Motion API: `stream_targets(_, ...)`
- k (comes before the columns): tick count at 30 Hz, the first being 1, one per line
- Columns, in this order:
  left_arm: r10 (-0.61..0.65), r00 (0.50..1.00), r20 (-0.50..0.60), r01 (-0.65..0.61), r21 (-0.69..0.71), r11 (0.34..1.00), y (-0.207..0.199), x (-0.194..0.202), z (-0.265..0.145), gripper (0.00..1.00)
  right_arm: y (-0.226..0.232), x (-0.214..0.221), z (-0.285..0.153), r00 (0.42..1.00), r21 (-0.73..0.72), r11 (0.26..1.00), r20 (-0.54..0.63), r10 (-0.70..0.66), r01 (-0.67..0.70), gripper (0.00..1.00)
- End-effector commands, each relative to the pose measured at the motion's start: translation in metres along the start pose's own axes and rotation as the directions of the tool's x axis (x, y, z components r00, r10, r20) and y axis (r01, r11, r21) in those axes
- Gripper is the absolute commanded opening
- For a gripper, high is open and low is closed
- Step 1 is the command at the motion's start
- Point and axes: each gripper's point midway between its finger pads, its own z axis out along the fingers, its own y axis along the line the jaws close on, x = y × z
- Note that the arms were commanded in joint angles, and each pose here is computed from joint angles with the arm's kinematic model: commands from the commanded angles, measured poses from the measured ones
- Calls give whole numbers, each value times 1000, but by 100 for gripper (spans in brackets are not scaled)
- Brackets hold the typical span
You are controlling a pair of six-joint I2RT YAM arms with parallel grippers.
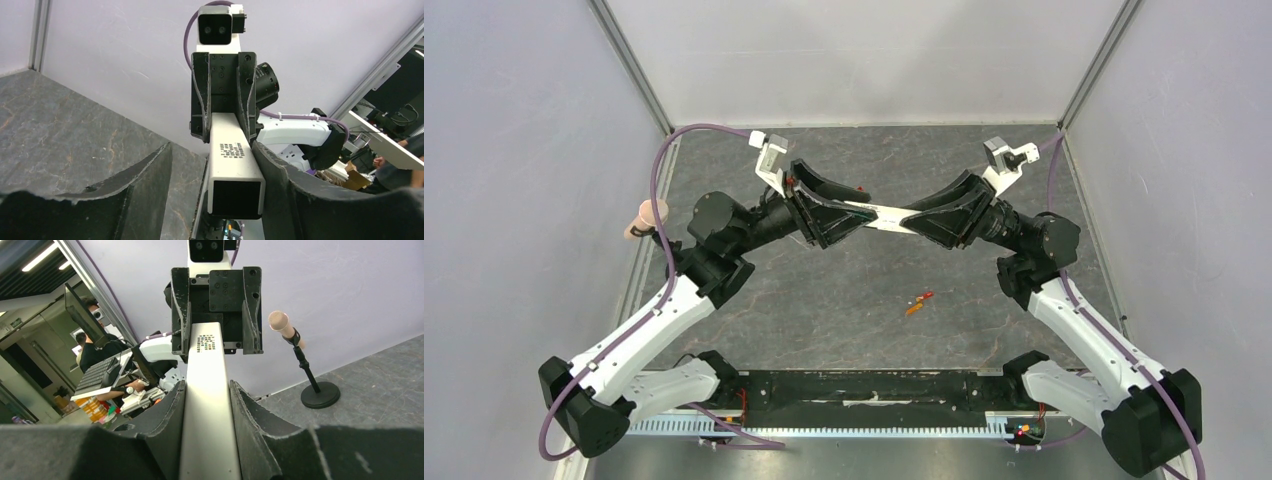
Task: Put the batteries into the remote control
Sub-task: Adjust the remote control at the center of the board.
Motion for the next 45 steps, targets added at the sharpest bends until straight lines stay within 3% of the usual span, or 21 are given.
stream_targets(1,25,997,74,-27,25,999,-9,-20,2,64,19,-16,6,997,-59,996,39,-65,67,17)
stream_targets(10,-14,1000,-14,15,57,998,-7,0,6,70,15,-18,7,996,-61,996,55,-64,67,17)
stream_targets(20,-41,999,-29,43,41,998,-1,4,8,63,10,-16,9,997,-65,996,47,-65,68,18)
stream_targets(29,-51,996,-79,56,68,996,-3,13,10,67,6,-14,9,997,-59,996,44,-62,64,18)
stream_targets(38,-52,997,-57,56,69,996,-2,9,12,52,5,-8,7,998,-63,996,27,-58,60,18)
stream_targets(40,-53,997,-59,57,69,996,-2,9,13,43,3,-7,6,998,-61,996,26,-56,57,19)
stream_targets(42,-52,997,-61,56,70,996,-1,10,13,23,4,-7,6,998,-61,997,25,-55,57,19)
stream_targets(45,-42,997,-59,46,69,997,-1,10,12,7,4,-7,6,998,-61,997,24,-54,56,21)
